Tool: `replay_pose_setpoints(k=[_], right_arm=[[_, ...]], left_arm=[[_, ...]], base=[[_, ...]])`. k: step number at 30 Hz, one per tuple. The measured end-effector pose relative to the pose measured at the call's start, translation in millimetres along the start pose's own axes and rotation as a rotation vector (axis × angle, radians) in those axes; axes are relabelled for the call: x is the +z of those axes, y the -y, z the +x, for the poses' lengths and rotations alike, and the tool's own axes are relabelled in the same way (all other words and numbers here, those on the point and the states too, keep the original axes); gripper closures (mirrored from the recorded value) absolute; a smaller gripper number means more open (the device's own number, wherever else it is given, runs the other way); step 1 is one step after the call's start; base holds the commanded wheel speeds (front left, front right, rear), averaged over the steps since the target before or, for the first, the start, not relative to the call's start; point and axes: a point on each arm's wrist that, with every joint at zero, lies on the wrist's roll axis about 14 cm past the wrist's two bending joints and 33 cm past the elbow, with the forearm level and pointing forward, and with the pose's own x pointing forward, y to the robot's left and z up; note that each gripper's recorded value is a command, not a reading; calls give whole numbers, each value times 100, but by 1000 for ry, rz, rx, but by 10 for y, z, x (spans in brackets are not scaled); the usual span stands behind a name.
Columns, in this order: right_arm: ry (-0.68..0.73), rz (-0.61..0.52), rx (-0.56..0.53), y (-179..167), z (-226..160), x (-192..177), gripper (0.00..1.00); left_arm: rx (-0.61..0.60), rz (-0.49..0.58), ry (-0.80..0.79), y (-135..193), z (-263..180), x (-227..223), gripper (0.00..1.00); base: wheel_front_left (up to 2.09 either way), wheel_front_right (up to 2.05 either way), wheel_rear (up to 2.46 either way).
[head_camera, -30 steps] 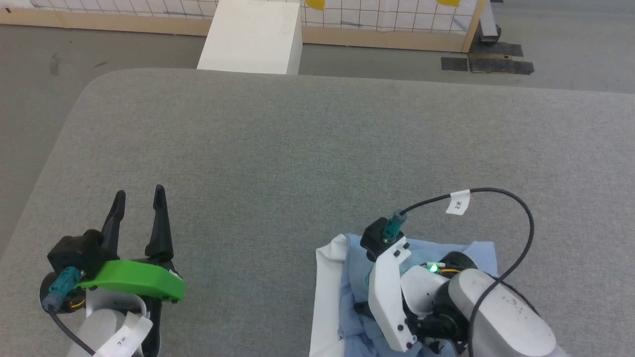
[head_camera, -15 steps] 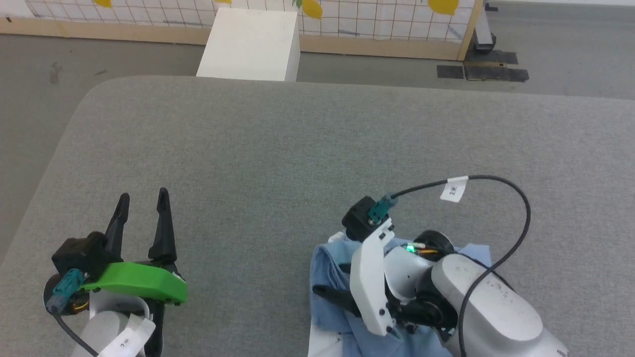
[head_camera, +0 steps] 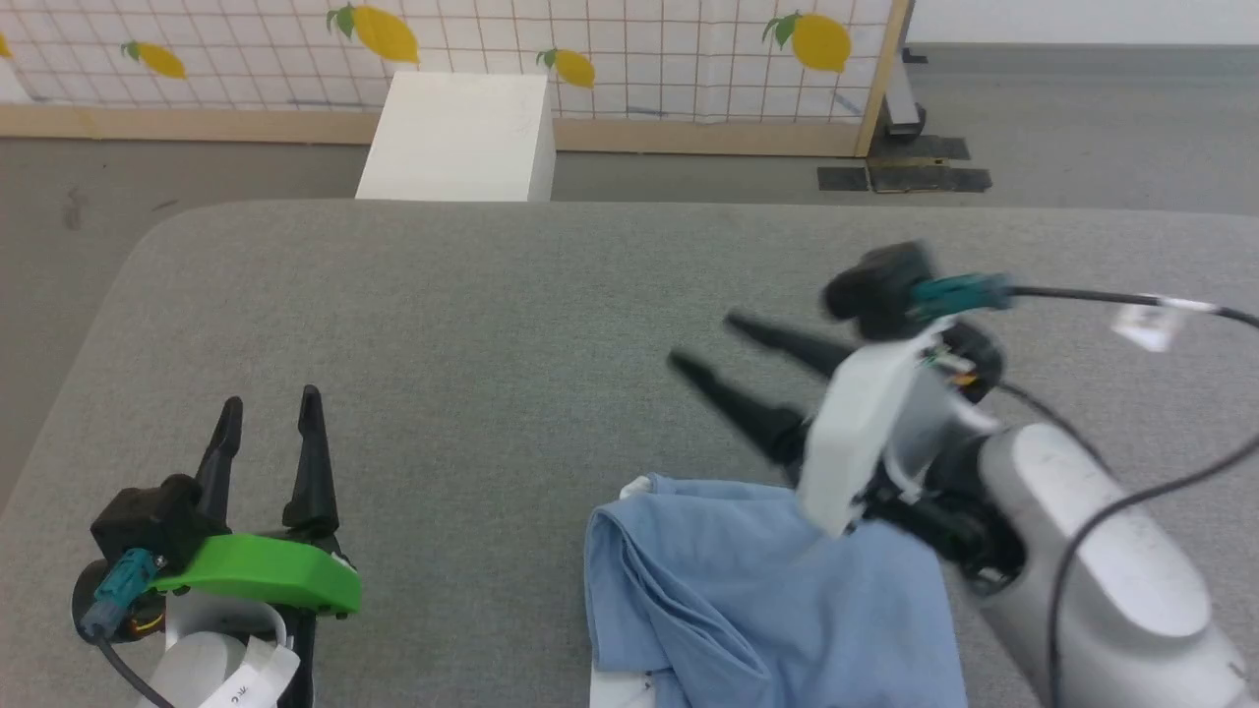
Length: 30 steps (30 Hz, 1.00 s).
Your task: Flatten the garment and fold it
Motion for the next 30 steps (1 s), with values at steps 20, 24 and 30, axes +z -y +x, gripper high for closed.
replay_pose_setpoints(k=[20, 24, 30], right_arm=[[686, -104, -625, 1285, -1504, 538, 0], [672, -121, -720, 1365, -1705, 313, 0], [608, -98, -803, 1421, -1850, -44, 0]], left_arm=[[-33, 50, 27, 159, 3, 66, 0], [-35, 60, 10, 165, -16, 14, 0], [-36, 68, -20, 177, -35, -62, 0]], base=[[0, 0, 0], [0, 0, 0], [0, 0, 0]])
